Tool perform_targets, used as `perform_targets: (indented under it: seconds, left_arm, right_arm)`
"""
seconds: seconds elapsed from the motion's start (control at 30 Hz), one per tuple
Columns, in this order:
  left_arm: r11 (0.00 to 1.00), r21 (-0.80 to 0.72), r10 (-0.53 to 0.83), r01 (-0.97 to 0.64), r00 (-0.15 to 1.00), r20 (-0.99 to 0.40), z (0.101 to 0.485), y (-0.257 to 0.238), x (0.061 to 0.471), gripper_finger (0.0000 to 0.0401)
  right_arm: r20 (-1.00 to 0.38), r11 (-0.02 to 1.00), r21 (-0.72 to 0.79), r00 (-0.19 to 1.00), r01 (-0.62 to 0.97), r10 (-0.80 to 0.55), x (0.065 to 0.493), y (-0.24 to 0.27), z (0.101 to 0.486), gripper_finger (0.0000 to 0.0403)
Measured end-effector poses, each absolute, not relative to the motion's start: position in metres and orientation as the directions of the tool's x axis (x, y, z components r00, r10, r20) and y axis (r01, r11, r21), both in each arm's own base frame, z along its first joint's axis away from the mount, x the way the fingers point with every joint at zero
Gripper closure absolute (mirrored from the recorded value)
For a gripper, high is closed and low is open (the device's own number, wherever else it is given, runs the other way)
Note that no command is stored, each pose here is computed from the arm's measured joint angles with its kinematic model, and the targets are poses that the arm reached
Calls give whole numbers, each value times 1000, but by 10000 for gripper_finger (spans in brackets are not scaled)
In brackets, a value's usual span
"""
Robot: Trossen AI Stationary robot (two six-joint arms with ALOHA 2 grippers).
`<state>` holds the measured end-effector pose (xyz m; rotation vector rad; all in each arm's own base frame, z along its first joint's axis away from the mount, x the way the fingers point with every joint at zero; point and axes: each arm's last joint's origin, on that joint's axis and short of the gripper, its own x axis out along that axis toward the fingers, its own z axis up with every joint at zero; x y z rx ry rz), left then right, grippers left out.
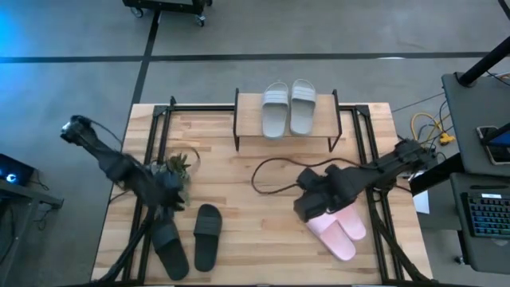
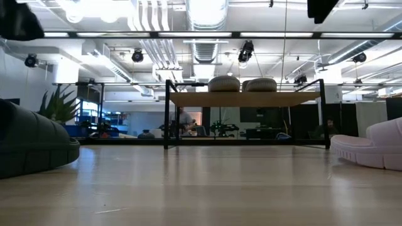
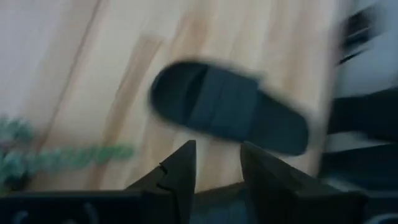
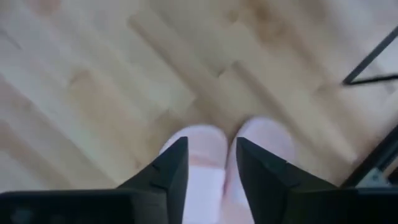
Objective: Pick and place slides into the shelf
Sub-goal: Move the black left slipper to the top center of the table
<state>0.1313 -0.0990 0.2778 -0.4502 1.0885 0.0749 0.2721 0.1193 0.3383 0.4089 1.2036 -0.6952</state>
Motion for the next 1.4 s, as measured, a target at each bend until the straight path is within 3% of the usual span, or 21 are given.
perform_targets:
  seconds: [0.17, 0.33, 0.63, 0.8, 1.13, 1.4]
  left_arm:
    - [922, -53, 52, -383, 260, -964, 268, -145, 145, 306]
    - [872, 123, 208, -473, 132, -969, 266, -187, 154, 307]
    - [784, 116, 225, -610, 105, -969, 253, -254, 147, 306]
    - [730, 109, 239, -674, 103, -966, 243, -275, 130, 280]
    - [708, 179, 326, -683, 92, -941, 216, -275, 116, 221]
    - [611, 308, 394, -730, -57, -917, 189, -258, 106, 212]
  right_arm:
    - [-903, 725, -102, 242, 681, -355, 243, 101, 346, 246]
    - [-881, 711, -70, 292, 699, -373, 206, 78, 352, 227]
    - [-810, 735, 43, 454, 677, -371, 170, 59, 346, 202]
    - [-807, 762, 21, 461, 647, -369, 172, 60, 332, 199]
    - [-825, 773, -27, 422, 634, -375, 182, 64, 298, 199]
    - [-848, 768, 3, 409, 641, -338, 183, 65, 284, 199]
